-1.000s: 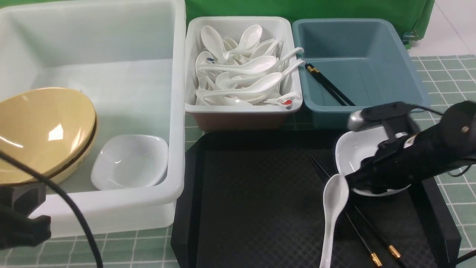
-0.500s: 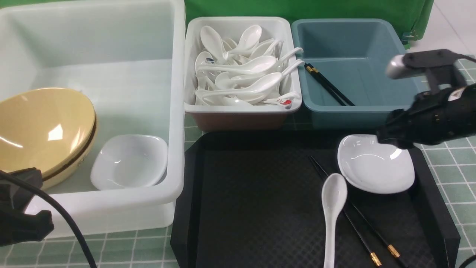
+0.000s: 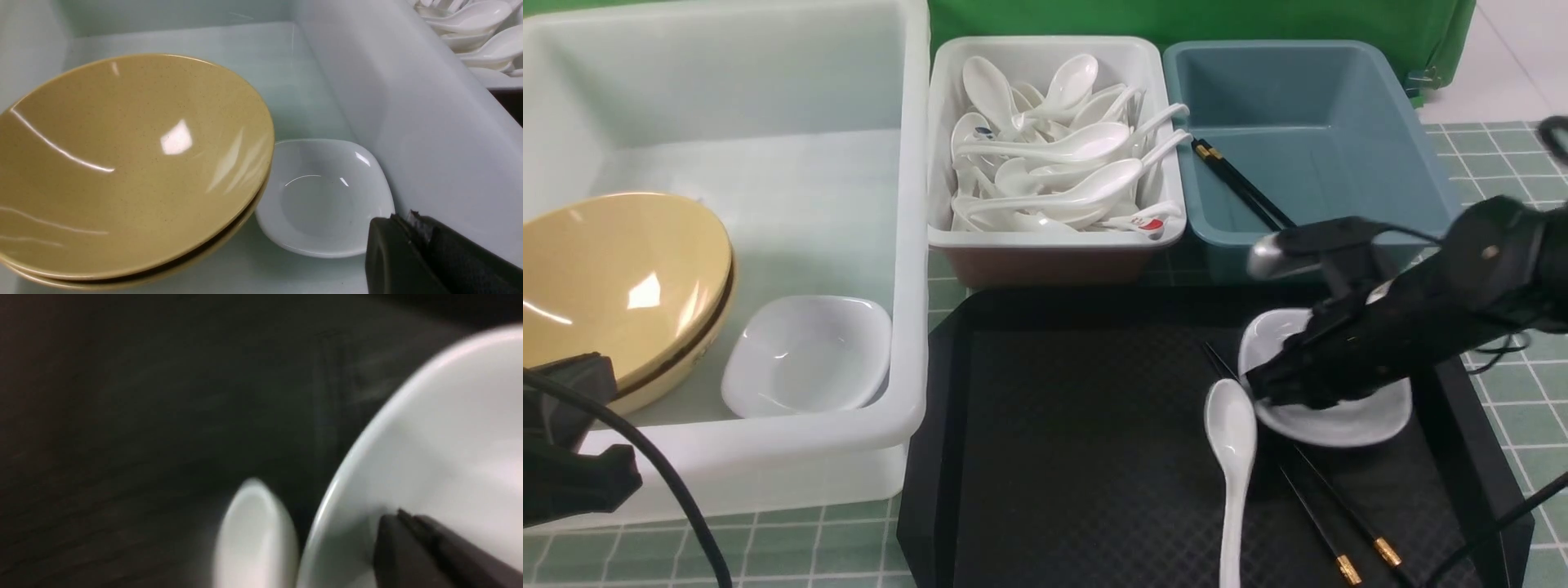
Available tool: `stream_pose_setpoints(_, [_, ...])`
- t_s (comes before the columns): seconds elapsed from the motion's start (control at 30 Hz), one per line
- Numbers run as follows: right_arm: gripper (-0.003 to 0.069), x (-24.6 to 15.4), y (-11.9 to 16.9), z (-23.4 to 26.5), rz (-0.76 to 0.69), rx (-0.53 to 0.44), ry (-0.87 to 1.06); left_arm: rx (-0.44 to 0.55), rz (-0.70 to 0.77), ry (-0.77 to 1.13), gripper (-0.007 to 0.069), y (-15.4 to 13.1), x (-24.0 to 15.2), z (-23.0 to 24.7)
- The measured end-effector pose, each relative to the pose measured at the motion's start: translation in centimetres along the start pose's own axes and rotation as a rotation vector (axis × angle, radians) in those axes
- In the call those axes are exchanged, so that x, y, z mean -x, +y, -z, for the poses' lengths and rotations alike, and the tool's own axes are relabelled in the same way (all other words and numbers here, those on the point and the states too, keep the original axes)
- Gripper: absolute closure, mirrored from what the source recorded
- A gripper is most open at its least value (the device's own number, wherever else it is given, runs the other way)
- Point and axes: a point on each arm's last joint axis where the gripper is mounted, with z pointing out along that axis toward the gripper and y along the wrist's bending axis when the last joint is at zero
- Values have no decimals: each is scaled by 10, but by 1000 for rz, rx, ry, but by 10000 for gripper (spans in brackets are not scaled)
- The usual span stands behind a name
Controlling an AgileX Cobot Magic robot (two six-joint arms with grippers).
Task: On blue table put chopsticks spoon bowls plates into blue grey white boxes.
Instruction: 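Reach for and grasp the small white dish on the black tray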
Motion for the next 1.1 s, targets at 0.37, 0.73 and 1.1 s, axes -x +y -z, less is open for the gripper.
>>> stream_pose_setpoints(0.37, [428, 7, -45, 52, -115, -62, -46, 0, 1, 0, 624, 0, 0, 0])
stream_pose_setpoints(0.73, [312, -13, -69, 9, -198, -73, 69, -2, 4, -3, 624, 0, 0, 1])
stream_pose_setpoints(1.1, [592, 8, -36, 83, -133, -14, -126, 52, -73, -233, 622, 1, -16, 45])
